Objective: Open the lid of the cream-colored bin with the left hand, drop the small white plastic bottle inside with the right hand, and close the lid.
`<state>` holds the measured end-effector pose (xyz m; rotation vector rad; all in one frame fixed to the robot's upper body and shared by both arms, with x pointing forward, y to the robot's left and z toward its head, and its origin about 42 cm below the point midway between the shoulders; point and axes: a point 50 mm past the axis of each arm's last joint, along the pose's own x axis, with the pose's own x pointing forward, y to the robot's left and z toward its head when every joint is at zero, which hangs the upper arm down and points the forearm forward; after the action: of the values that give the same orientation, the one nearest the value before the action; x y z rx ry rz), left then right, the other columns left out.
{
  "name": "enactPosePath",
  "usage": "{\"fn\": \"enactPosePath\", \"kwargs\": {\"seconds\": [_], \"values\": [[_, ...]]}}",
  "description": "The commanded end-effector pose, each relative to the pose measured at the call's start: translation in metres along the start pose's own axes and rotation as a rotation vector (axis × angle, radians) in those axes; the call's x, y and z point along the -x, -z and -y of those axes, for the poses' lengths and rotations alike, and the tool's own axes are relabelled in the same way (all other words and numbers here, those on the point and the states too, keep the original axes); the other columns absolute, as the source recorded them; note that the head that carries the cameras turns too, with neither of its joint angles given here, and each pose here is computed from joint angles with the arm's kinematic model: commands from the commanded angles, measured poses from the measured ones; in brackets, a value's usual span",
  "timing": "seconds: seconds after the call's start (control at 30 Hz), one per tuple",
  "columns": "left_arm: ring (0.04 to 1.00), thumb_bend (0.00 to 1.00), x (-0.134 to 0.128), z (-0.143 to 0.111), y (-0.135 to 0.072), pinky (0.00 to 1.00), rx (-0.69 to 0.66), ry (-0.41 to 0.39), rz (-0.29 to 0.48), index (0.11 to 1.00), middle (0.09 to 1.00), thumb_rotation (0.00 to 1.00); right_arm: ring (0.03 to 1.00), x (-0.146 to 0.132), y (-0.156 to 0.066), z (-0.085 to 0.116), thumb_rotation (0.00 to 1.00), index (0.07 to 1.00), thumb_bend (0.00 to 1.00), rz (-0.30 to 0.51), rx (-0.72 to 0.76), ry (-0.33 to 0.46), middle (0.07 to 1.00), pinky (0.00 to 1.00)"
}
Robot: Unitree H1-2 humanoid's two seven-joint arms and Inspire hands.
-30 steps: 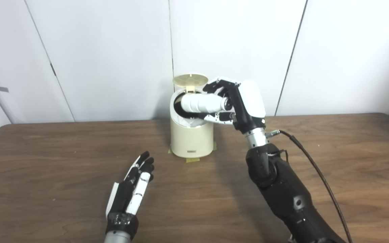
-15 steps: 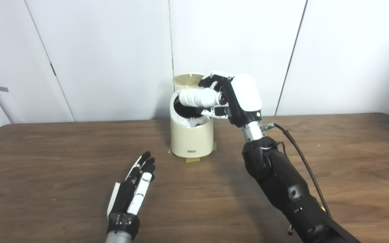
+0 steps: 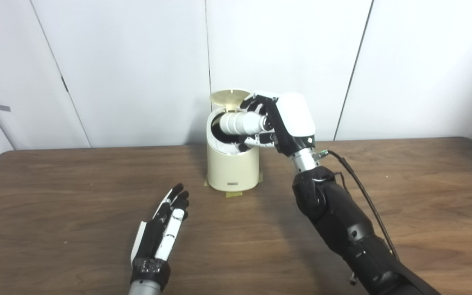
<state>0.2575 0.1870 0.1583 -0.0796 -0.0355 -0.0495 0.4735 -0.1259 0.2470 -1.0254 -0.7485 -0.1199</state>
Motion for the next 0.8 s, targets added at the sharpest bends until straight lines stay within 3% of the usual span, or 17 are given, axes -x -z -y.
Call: {"fn": "enactPosePath", "kwargs": {"seconds": [0.0, 0.13, 0.2, 0.27, 0.3, 0.37, 0.77], "values": [[0.924, 0.53, -0.0025, 0.0053, -0.0075, 0.92, 0.013, 0.005, 0.05, 0.962, 0.917, 0.73, 0.419, -0.023, -0.0097, 0.0187, 0.0, 0.52, 0.52, 0.035, 0.039, 0.054, 0.512, 0.35], [0.924, 0.57, -0.0027, 0.005, -0.0068, 0.92, 0.016, 0.003, 0.052, 0.959, 0.918, 0.71, 0.477, -0.0236, -0.0108, 0.02, 0.01, 0.493, 0.53, 0.013, 0.083, 0.039, 0.491, 0.35], [0.925, 0.57, -0.0026, 0.005, -0.0065, 0.92, 0.019, 0.001, 0.052, 0.967, 0.919, 0.71, 0.497, -0.0233, -0.0114, 0.0202, 0.12, 0.492, 0.53, -0.006, 0.095, 0.019, 0.565, 0.37], [0.929, 0.55, -0.003, 0.005, -0.0062, 0.93, 0.019, 0.001, 0.051, 0.979, 0.922, 0.71, 0.515, -0.0229, -0.0116, 0.0201, 0.14, 0.493, 0.52, -0.027, 0.104, -0.004, 0.595, 0.38], [0.928, 0.55, -0.0033, 0.0049, -0.0061, 0.93, 0.016, 0.002, 0.052, 0.982, 0.921, 0.71, 0.531, -0.0225, -0.0118, 0.0199, 0.17, 0.555, 0.81, -0.034, 0.11, -0.012, 0.611, 0.39], [0.927, 0.54, -0.0034, 0.0054, -0.0063, 0.93, 0.013, 0.005, 0.052, 0.98, 0.921, 0.72, 0.559, -0.0215, -0.012, 0.0191, 0.19, 0.592, 0.96, -0.042, 0.117, -0.022, 0.627, 0.42], [0.924, 0.53, -0.0035, 0.0067, -0.0065, 0.93, 0.01, 0.006, 0.053, 0.975, 0.916, 0.71, 0.623, -0.0172, -0.0099, 0.0157, 0.22, 0.624, 1.0, -0.094, 0.116, -0.077, 0.691, 0.48]]}}
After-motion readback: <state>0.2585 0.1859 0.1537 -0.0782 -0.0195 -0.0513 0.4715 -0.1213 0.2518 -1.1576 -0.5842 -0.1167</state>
